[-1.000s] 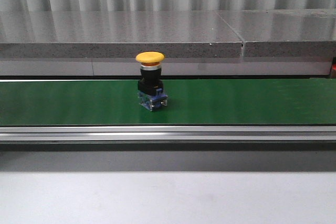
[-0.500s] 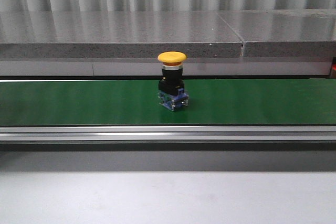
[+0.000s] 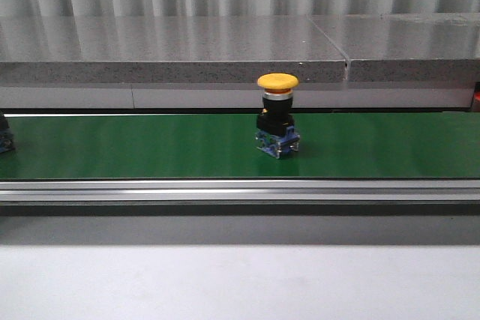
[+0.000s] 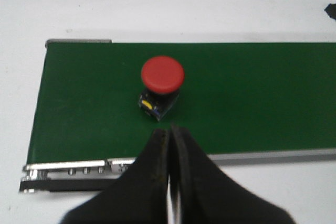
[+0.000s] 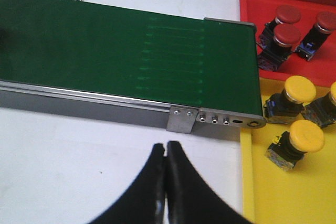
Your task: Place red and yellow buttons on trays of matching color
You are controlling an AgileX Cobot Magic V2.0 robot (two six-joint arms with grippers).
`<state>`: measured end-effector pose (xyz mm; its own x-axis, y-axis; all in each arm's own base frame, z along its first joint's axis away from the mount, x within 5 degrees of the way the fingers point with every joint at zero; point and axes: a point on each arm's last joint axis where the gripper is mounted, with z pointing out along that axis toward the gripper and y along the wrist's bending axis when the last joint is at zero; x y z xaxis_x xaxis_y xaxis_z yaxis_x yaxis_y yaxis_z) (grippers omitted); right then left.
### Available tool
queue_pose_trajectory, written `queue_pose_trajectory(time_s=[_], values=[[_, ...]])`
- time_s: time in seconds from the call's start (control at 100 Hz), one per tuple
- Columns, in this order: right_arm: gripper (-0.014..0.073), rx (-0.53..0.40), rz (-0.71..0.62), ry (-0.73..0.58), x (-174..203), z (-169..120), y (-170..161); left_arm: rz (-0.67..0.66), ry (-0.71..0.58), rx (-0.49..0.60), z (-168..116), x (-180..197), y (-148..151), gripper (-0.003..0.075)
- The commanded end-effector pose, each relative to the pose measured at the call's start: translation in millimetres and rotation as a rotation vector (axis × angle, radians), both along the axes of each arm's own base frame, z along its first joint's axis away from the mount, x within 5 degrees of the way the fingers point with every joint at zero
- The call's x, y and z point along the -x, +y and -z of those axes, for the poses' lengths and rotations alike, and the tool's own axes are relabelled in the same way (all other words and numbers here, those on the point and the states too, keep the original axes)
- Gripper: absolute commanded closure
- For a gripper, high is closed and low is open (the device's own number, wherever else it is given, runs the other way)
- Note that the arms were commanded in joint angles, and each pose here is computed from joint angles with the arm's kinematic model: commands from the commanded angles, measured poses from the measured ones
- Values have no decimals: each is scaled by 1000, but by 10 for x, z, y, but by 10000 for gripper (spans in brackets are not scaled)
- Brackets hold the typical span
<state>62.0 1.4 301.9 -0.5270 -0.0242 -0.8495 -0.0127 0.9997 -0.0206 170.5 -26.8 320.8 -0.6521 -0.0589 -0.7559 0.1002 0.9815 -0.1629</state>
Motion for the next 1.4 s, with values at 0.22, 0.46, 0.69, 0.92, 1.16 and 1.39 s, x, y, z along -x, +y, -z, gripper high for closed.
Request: queue_pose_trajectory(time_s=[0.22,0.46,0.69,0.92,1.16,1.39], values=[[662,11,-1,-79,-28,-114,-3,24,-22,18,62,422,13,740],[662,11,-1,-79,-28,-114,-3,25,-53,12,123,606,36,740],[662,11,-1,-79,-28,-114,-3,31,-33,9,136,655,38,740],[662,11,-1,-79,-28,-114,-3,31,-33,9,136,655,38,740],[662,11,-1,-79,-28,-114,-3,31,-33,9,136,655,38,740],[662,11,-1,-79,-28,-114,-3,31,-33,9,136,655,38,740]])
